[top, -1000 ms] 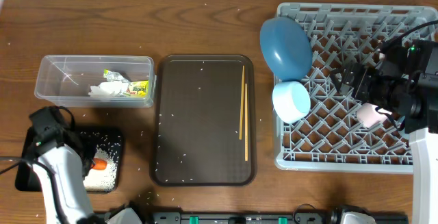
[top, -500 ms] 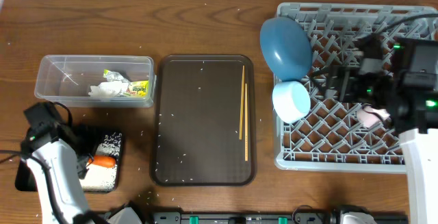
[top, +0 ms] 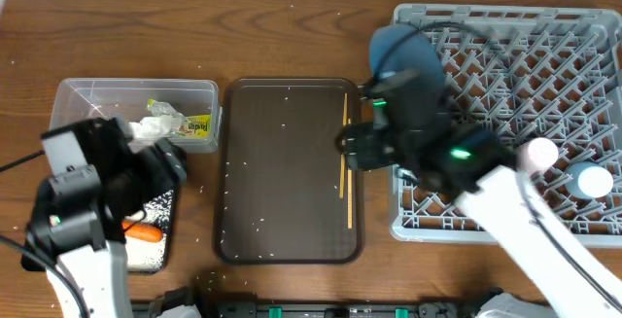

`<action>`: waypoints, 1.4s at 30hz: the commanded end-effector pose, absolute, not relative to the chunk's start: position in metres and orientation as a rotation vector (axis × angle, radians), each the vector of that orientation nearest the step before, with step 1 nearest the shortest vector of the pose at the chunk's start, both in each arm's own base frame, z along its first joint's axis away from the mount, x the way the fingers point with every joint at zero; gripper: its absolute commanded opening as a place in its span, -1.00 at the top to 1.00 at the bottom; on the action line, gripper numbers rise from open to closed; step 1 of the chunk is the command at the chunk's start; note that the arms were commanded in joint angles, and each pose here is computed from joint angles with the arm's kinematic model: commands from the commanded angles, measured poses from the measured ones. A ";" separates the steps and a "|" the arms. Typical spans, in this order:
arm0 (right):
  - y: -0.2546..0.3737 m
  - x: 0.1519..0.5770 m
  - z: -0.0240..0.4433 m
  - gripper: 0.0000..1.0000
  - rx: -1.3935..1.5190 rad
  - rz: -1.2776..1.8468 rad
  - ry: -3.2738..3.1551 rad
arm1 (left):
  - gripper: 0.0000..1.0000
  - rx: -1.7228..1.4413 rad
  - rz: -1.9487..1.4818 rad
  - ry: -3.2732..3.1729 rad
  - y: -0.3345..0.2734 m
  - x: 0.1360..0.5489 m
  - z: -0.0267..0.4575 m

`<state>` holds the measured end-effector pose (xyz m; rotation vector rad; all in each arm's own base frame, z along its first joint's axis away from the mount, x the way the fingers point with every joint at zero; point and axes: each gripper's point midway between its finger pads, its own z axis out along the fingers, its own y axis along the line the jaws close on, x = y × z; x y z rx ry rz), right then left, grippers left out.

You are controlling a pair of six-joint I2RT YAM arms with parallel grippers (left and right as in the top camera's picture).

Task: Sort waste into correct bins and load items into the dishwasher rack
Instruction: 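Grasp one wooden chopstick on brown tray with right gripper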

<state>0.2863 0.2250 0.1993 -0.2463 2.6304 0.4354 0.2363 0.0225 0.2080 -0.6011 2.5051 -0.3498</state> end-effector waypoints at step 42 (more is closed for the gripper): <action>0.287 0.344 0.105 0.97 -0.257 0.387 2.660 | -0.96 -0.380 -0.340 2.427 0.000 0.210 0.240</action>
